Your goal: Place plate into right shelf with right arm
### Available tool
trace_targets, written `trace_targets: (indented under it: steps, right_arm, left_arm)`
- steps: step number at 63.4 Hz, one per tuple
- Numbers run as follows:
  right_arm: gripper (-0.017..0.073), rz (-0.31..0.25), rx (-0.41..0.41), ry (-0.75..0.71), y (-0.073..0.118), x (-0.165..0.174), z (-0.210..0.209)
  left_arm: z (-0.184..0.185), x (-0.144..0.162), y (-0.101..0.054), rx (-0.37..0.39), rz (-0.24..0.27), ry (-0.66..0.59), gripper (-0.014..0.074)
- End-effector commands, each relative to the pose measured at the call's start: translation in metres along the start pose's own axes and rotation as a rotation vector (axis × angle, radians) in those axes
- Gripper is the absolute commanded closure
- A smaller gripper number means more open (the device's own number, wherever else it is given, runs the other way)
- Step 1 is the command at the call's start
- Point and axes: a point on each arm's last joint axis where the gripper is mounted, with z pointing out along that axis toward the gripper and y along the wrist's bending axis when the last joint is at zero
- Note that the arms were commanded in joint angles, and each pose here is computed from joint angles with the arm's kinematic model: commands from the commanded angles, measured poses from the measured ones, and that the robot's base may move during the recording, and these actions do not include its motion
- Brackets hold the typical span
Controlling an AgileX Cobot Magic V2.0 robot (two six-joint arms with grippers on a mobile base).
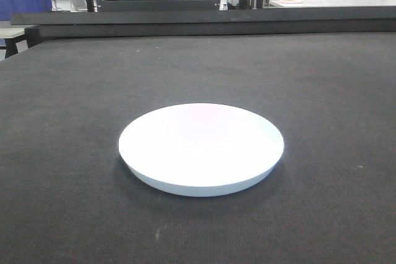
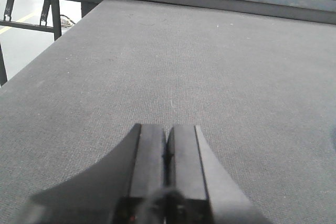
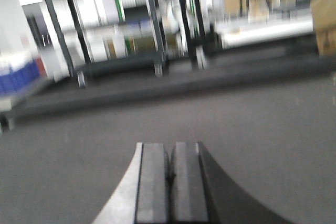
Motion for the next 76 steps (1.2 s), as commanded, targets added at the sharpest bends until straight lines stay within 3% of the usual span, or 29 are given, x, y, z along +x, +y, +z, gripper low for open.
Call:
trace_targets:
  steps: [1,12,23,28,36,40,54,76]
  right_arm:
    - [0.0503,-0.05,-0.031,0.154,0.012,-0.026,0.023]
    - [0.0502,-0.085,-0.215,0.533,0.052,-0.038,0.087]
    - [0.0456,-0.151,-0.279,0.791,0.086,-0.008,0.151]
    - [0.0327,-0.179,-0.296,0.879,0.101,0.013,0.175]
    - [0.0018,-0.223,-0.3,1.044,0.121,0.059,0.212]
    - [-0.0056,-0.24,-0.288,1.117,0.127,0.081,0.227]
    - [-0.0053,-0.256,-0.226,1.365,0.129,0.145,0.258]
    - [-0.0053,-0.201,-0.205,1.331,0.132,0.157,0.268]
  left_arm:
    - [0.0,-0.004,-0.001,0.015,-0.008,-0.078,0.064]
    - [0.0,-0.004,-0.001,0.015,-0.008,-0.078,0.064]
    - [0.0,-0.004,-0.001,0.015,-0.008,-0.078,0.064]
    - [0.0,-0.004,-0.001,0.015,-0.008,-0.078,0.064]
    - [0.0,-0.004,-0.001,0.015,-0.008,-0.078,0.064]
    - [0.0,-0.004,-0.001,0.015,-0.008,-0.078,0.064]
    - [0.0,-0.004,-0.001,0.015,-0.008,-0.078,0.064]
    - [0.0,-0.004,-0.001,0.015,-0.008,-0.078,0.064]
